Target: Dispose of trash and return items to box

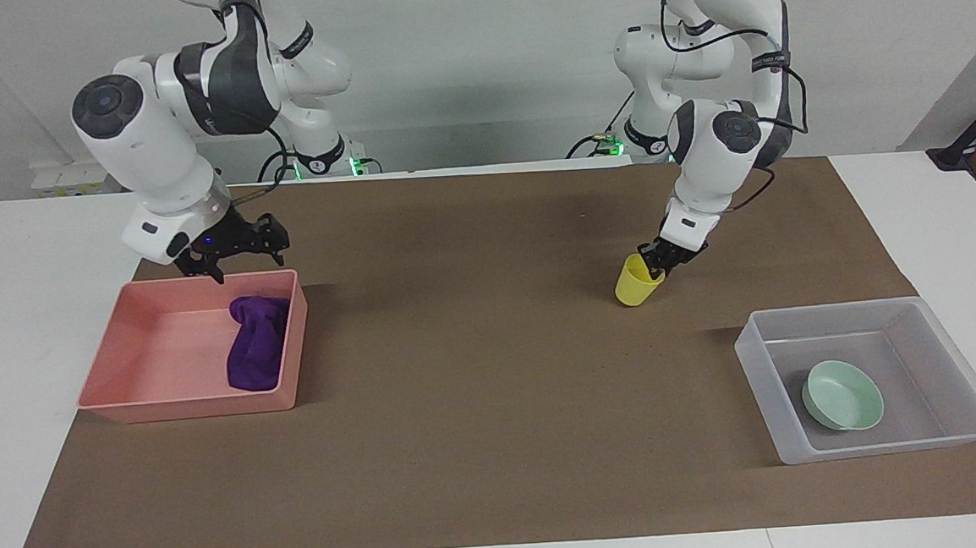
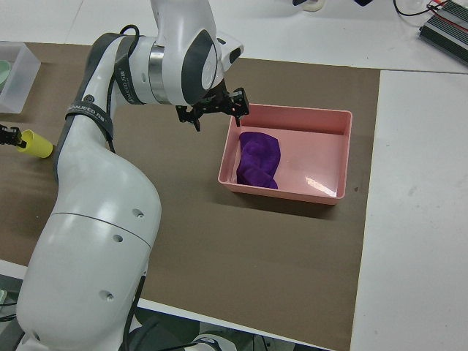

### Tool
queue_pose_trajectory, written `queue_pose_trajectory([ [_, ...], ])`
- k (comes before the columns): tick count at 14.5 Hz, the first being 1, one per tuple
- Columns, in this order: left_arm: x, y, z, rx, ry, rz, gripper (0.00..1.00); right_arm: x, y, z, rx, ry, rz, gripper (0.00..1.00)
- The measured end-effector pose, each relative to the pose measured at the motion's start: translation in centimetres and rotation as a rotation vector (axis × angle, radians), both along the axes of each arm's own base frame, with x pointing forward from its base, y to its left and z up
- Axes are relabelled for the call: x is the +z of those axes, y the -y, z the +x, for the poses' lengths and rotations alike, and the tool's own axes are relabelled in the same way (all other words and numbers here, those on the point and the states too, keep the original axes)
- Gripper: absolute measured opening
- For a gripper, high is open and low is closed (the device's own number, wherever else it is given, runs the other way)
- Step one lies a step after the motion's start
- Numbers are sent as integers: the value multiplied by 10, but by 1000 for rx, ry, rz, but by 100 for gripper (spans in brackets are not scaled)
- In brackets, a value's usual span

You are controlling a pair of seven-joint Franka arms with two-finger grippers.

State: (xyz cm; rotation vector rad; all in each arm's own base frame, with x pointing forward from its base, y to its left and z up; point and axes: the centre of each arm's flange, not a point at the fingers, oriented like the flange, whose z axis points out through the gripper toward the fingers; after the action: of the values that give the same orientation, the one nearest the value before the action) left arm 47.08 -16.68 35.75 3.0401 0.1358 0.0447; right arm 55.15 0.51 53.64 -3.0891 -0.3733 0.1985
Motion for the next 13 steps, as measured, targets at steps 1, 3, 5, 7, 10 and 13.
queue_pose_trajectory([
  [1, 9, 0, 7, 7, 12, -5, 4, 7, 1, -4, -2, -6, -1, 99],
  [3, 41, -3, 31, 27, 17, -14, 4, 16, 1, -11, -1, -19, -2, 99],
  [5, 85, -25, 67, 84, 49, -28, 4, 28, 0, -19, 0, -23, -3, 100],
  [7, 114, -79, 111, 190, 111, -40, 4, 43, -2, -26, 3, -28, -3, 100],
  [10, 124, -176, 162, 338, 181, -36, 4, 55, -2, -33, -5, -43, -3, 100],
  [13, 85, -204, 188, 384, 229, -25, 4, 65, -5, -37, -83, -33, -10, 100],
])
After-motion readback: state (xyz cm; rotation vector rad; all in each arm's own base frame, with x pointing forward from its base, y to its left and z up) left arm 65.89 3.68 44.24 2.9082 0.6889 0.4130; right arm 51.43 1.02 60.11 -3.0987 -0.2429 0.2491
